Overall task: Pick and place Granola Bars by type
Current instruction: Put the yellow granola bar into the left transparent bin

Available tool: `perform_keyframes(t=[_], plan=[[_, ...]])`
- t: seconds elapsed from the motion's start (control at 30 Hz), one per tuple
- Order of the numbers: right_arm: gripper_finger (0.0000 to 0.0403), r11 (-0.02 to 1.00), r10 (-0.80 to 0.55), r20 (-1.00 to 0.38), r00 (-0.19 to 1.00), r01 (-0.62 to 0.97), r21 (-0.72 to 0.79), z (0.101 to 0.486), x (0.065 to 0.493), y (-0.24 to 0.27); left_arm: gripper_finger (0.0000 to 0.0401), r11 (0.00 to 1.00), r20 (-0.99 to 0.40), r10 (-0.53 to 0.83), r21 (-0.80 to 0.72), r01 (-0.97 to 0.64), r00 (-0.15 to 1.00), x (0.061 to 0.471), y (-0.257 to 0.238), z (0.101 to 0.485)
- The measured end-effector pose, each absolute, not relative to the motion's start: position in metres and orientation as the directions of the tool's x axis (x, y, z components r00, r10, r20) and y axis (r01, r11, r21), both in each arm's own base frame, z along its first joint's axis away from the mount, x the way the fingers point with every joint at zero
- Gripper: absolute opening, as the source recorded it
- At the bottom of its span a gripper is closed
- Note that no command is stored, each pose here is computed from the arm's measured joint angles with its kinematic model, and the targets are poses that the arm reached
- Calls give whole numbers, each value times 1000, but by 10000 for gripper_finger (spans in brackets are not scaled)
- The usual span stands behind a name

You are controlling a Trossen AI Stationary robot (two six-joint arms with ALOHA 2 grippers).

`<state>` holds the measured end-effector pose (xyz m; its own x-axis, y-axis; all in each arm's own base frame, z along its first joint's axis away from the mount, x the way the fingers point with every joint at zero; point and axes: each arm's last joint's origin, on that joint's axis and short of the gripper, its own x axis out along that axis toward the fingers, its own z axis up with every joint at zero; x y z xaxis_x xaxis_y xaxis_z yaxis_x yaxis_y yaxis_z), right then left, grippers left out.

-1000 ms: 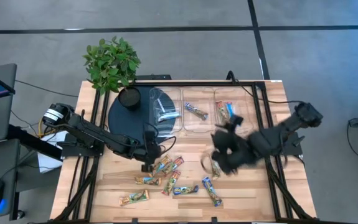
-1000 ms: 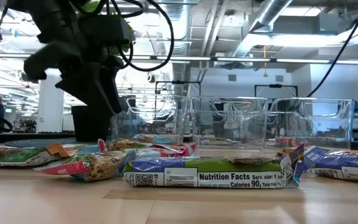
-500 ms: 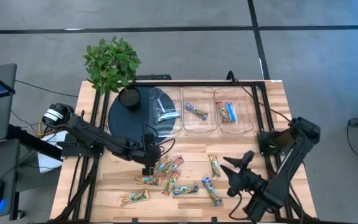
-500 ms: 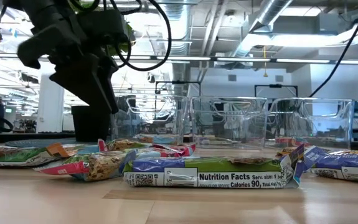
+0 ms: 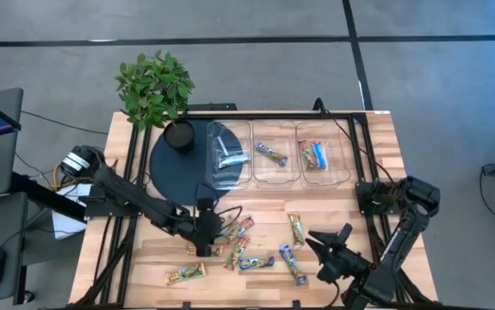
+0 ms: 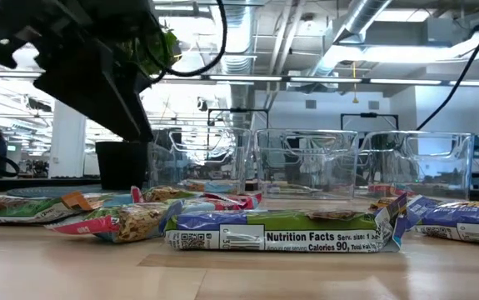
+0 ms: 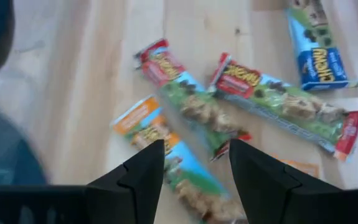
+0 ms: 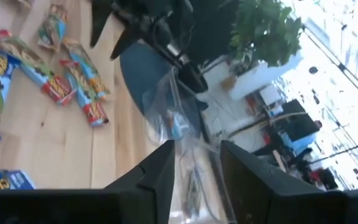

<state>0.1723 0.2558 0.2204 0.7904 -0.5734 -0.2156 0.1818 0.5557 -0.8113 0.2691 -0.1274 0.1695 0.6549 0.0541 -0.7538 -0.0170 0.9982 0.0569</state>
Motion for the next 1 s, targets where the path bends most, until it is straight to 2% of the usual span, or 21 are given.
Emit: perform_keyframes(t=[0.27, 0.4, 0.77, 1.0], plan=[[111, 550, -560, -196, 805, 184, -815, 221, 170, 257, 176, 998, -820, 45, 62, 9, 570, 272, -138, 135], [111, 546, -570, -192, 799, 193, -815, 221, 174, 255, 176, 997, -820, 69, 74, -15, 569, 275, -140, 127], [111, 562, -592, -206, 779, 216, -798, 220, 181, 251, 176, 993, -815, 82, 116, 22, 573, 280, -144, 137], [111, 580, -589, -209, 781, 228, -782, 219, 182, 252, 176, 985, -802, 147, 175, -8, 579, 278, -151, 143]])
